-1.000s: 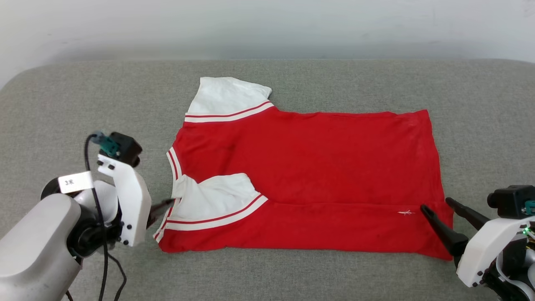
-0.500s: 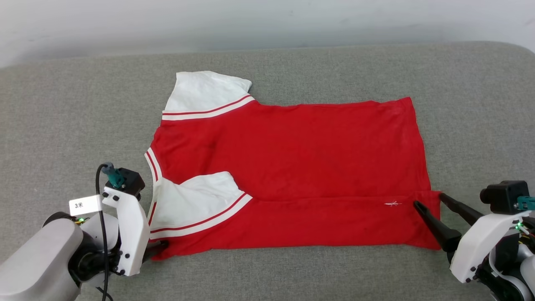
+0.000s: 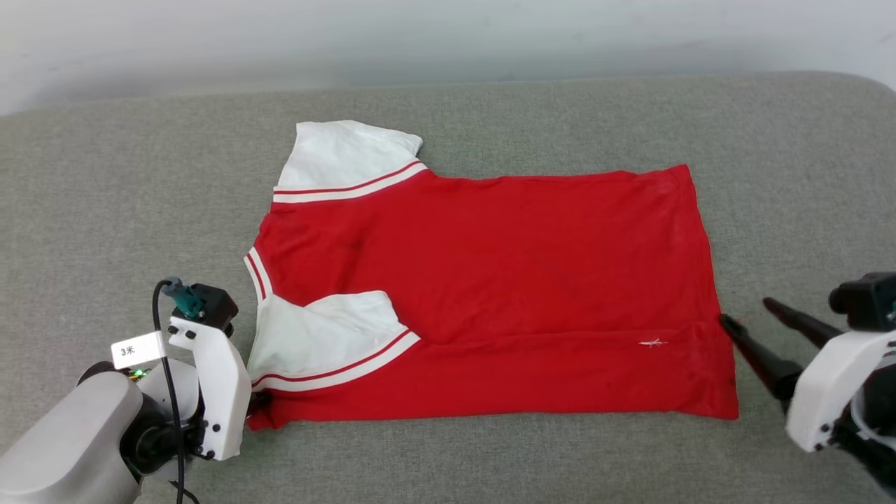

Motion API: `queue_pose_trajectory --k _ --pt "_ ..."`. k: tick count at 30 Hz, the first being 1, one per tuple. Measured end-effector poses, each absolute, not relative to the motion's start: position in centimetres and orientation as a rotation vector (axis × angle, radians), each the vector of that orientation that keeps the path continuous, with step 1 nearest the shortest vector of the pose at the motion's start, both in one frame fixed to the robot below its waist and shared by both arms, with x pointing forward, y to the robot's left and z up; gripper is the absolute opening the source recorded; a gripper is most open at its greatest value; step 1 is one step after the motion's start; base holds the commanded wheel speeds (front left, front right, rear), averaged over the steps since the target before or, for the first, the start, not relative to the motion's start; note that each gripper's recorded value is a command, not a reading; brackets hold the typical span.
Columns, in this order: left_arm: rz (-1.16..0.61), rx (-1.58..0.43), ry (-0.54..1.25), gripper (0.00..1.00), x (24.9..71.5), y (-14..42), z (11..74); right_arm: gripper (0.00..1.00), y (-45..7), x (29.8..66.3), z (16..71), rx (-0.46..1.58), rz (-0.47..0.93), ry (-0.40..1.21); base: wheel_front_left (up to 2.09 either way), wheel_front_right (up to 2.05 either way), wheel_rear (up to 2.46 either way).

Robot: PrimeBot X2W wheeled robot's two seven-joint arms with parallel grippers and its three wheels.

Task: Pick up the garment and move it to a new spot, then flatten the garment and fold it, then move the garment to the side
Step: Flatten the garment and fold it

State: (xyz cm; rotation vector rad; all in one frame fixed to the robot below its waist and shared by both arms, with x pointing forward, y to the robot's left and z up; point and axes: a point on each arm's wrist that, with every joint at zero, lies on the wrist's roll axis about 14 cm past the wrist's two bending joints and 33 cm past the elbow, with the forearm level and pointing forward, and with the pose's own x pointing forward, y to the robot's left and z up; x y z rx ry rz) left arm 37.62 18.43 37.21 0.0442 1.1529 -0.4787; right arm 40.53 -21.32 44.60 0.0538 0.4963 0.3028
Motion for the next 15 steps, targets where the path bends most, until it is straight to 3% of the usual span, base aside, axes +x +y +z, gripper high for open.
queue_pose_trajectory --k 7,15 --pt "-0.506 0.05 1.02 0.0 38.3 17.9 39.7 1.0 -22.6 40.2 46.0 -0.085 0.341 0.63 0.0 0.0 0.0" --pt "-0.535 0.07 0.97 0.0 37.8 17.5 40.5 1.0 -22.6 38.2 43.9 -0.154 0.391 0.9 0.0 0.0 0.0"
